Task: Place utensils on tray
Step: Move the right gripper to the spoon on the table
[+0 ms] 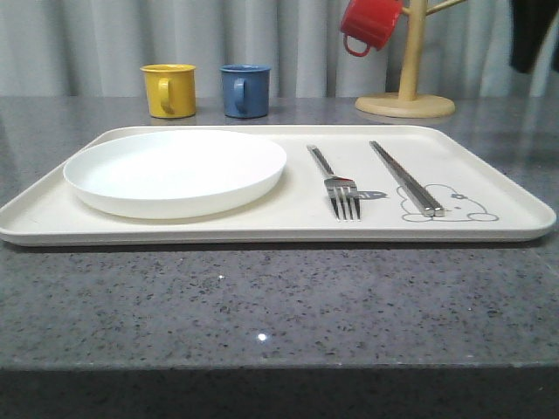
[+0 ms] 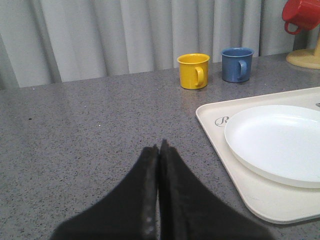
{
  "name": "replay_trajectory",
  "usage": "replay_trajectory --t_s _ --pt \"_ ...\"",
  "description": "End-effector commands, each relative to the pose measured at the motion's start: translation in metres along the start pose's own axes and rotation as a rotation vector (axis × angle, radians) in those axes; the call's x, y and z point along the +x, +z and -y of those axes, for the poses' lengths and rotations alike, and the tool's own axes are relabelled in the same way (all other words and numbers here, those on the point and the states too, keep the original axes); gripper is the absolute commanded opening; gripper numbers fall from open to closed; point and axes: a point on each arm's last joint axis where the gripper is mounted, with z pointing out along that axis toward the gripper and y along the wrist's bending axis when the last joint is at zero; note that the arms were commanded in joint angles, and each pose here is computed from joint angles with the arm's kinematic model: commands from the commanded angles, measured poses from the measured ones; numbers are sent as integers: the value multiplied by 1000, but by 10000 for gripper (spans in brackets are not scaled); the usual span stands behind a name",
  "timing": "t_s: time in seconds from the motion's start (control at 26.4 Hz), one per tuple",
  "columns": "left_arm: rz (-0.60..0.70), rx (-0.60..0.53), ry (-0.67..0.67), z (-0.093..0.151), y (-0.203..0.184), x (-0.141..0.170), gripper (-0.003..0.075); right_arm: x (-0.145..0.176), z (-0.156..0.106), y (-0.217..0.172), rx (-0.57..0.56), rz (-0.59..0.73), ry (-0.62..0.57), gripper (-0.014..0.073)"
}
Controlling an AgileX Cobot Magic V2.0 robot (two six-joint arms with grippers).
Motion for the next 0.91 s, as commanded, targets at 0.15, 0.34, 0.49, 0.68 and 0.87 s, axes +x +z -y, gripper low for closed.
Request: replay_trajectory --t_s 0.15,0.34,0.49,0.68,0.87 --pt "98 -14 -23 -2 -2 -16 -18 8 70 -19 83 -52 30 370" --pt "98 -14 -23 -2 -2 -16 -18 3 92 11 93 -103 51 370" --pt "98 -14 -23 -2 -2 -16 -18 -1 100 31 93 -133 62 370" --pt "98 -14 -23 -2 -2 -16 -18 -2 104 53 87 -179 67 370" --pt "98 -14 -23 -2 -2 -16 -18 -1 104 58 84 -200 69 209"
